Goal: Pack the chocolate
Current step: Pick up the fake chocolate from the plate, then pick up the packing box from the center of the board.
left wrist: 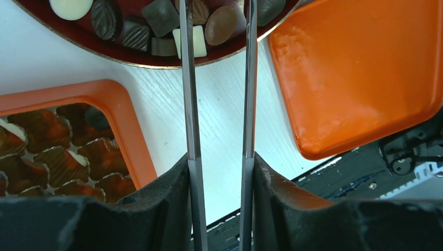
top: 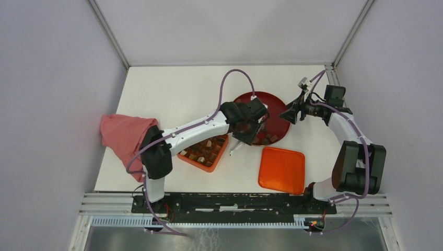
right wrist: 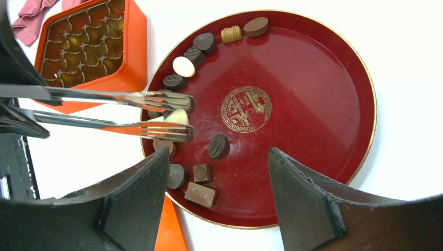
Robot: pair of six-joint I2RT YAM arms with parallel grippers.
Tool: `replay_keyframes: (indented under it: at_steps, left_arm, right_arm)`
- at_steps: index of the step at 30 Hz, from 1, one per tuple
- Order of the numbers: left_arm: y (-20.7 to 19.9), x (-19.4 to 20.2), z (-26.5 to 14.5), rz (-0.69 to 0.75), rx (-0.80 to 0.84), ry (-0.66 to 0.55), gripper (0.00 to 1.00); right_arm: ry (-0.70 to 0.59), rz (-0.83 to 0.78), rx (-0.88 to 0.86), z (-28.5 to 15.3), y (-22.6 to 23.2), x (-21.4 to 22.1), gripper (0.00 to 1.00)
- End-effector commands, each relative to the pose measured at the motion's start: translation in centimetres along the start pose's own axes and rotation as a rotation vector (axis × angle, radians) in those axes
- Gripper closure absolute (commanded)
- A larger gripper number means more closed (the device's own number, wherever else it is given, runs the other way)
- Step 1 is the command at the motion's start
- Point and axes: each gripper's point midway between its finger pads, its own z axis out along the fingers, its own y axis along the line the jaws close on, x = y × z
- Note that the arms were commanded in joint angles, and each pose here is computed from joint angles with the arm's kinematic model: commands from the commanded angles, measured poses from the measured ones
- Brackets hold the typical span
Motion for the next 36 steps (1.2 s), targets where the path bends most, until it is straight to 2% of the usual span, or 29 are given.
replay_keyframes:
  at_steps: [1, 8, 10, 14, 16, 18, 20, 22, 25, 29, 36]
  left_arm:
    - [-0.4, -3.0, -5.2, -0.036, 0.073, -0.19, 0.98]
    - [2.5, -0.1, -9.2, -0.065, 0.052, -0.262, 0.98]
    - [3.4, 1.6, -10.6, -0.073, 0.048, -0.254, 0.98]
    - [6.5, 3.5, -14.1, -0.102, -0.009, -0.33, 0.98]
    - [7.6, 3.6, -15.7, -0.11, -0.028, -0.378, 0.98]
    - [8.8, 3.1, -17.0, -0.12, -0.06, -0.432, 0.98]
    - [10.2, 2.6, -17.9, -0.123, -0.119, -0.481, 0.98]
    - [11.4, 2.4, -18.2, -0.121, -0.154, -0.503, 0.98]
    - [12.5, 3.2, -17.6, -0.128, -0.16, -0.464, 0.98]
    - [14.2, 4.6, -17.3, -0.186, -0.184, -0.439, 0.98]
    - [17.3, 5.6, -18.8, -0.304, -0.302, -0.454, 0.98]
  right_arm:
    - [-0.033, -0.062, 0.004, -0.5, 0.1, -1.7, 0.25]
    - [-0.067, -0.127, -0.022, -0.6, 0.9, -2.2, 0.25]
    - [-0.082, -0.173, -0.035, -0.7, 1.3, -2.5, 0.25]
    - [-0.053, -0.317, -0.072, -0.1, 2.6, -3.2, 0.22]
    - [-0.01, -0.437, -0.17, 0.8, 4.9, -2.9, 0.14]
    - [0.016, -0.619, -0.338, 1.6, 8.6, -2.0, 0.05]
    - [0.005, -0.717, -0.478, 2.4, 11.8, -1.4, 0.02]
    - [0.001, -0.707, -0.531, 3.4, 13.1, -1.4, 0.02]
    - [0.045, -0.697, -0.535, 5.3, 13.0, -1.4, 0.02]
    - [0.193, -0.608, -0.371, 9.7, 11.8, -1.4, 0.07]
    - [0.233, -0.423, -0.285, 16.2, 15.0, -1.6, 0.24]
